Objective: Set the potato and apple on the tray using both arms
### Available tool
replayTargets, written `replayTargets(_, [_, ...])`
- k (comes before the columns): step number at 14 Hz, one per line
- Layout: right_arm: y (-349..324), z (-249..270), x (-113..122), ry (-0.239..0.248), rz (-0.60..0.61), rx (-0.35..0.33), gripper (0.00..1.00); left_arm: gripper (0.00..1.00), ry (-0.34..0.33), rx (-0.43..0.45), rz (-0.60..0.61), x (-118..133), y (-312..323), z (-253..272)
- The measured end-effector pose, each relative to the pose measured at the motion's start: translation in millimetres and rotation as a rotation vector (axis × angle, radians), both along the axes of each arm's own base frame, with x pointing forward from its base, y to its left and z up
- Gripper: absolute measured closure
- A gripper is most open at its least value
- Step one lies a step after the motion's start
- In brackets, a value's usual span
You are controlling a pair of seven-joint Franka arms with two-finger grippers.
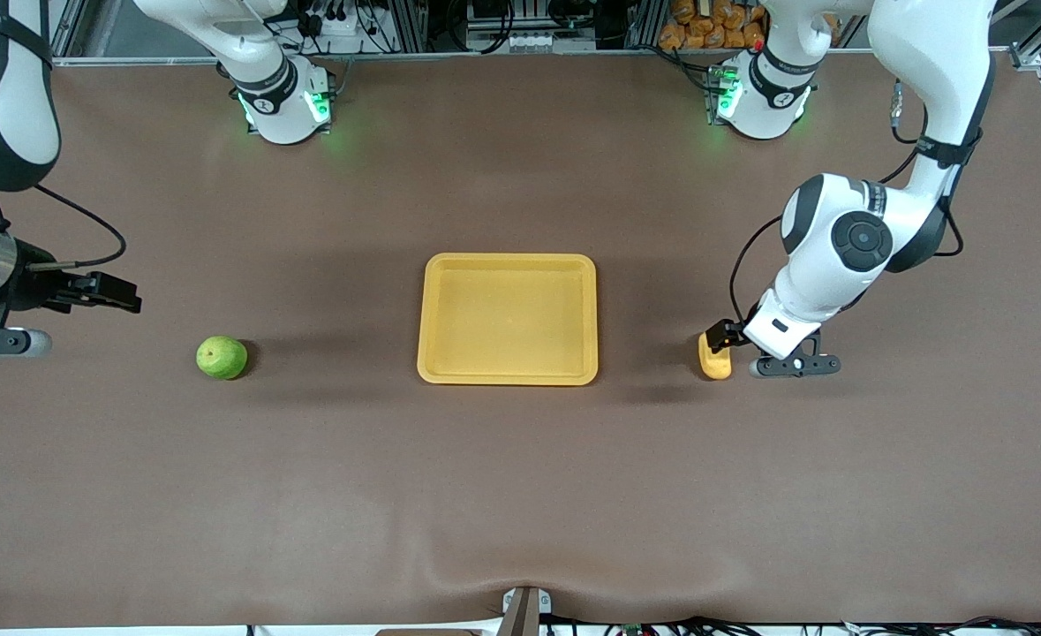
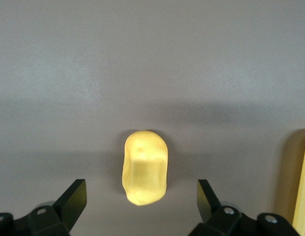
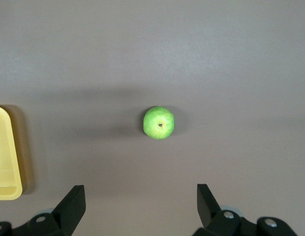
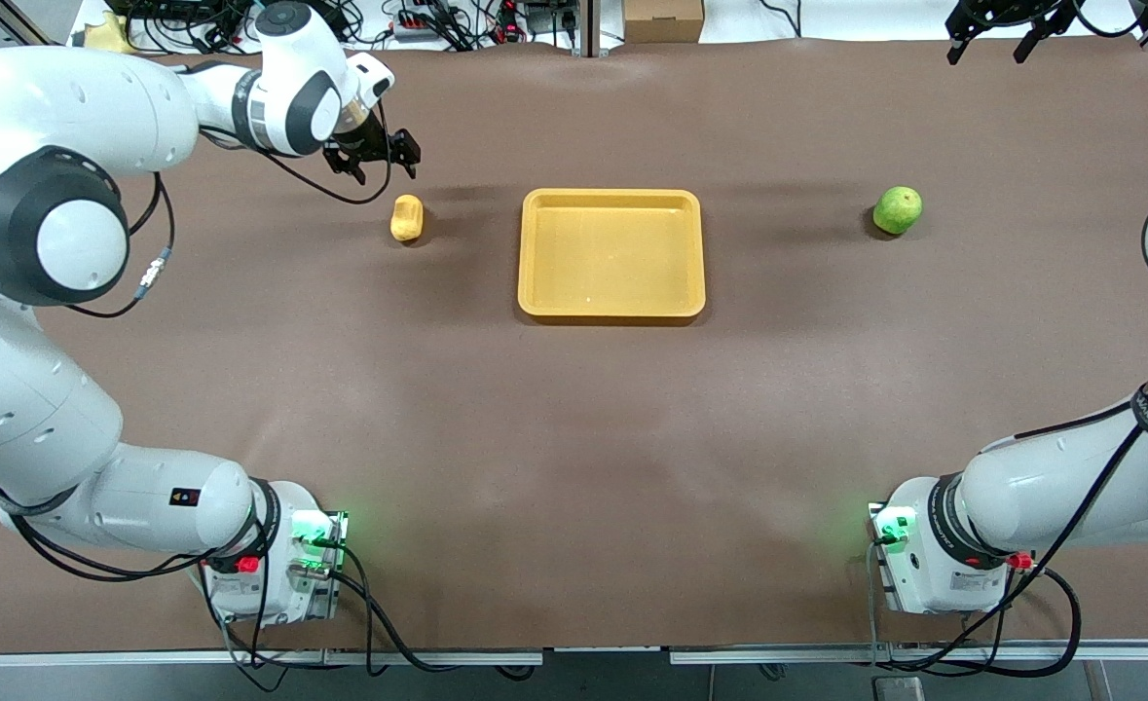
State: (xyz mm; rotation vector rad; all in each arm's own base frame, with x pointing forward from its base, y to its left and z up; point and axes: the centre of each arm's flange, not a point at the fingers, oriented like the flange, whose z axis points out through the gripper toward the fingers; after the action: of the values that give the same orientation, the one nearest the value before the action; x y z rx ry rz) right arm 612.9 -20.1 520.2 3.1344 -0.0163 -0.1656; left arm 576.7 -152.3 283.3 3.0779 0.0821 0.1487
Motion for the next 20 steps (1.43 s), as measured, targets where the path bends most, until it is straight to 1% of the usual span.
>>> replayTargets(4, [0, -15, 7, 0.009, 0.000, -0.002, 0.00, 0.06, 0.009, -0.007, 0.000, -2, -1, -27])
replayTargets(5, [0, -18, 8, 0.010, 0.000, -0.002, 0.00, 0.09, 0.014, -0.008, -0.001, -3, -2, -33])
replayTargets(7, [0, -30, 13, 0.021, 0.000, -0.003, 0.00, 0.11, 0.017, -0.012, -0.004, -4, -4, -43])
replayTargets(8, [1, -37, 15, 0.031, 0.000, -0.003, 0.00, 0.13, 0.017, -0.014, -0.005, -4, -5, -48])
replayTargets(11, [2, -60, 19, 0.069, 0.002, -0.004, 0.00, 0.14, 0.019, -0.018, -0.003, -4, -6, -60])
replayTargets(15, [2, -100, 25, 0.135, 0.001, -0.007, 0.00, 0.17, 0.023, -0.022, 0.008, -5, -6, -69])
replayTargets(16, [3, -104, 26, 0.140, 0.002, -0.007, 0.00, 0.20, 0.025, -0.022, 0.009, -5, -6, -71])
replayTargets(17, [3, -105, 26, 0.142, 0.003, -0.008, 0.00, 0.20, 0.026, -0.023, 0.010, -5, -6, -73])
replayTargets(18, [3, -105, 26, 0.142, 0.003, -0.008, 0.00, 0.23, 0.027, -0.023, 0.010, -6, -6, -74])
replayTargets(19, [3, -105, 27, 0.138, 0.003, -0.008, 0.00, 0.23, 0.028, -0.023, 0.010, -6, -6, -75])
replayTargets(20, [3, -105, 28, 0.128, 0.004, -0.008, 0.00, 0.28, 0.028, -0.023, 0.010, -6, -6, -75])
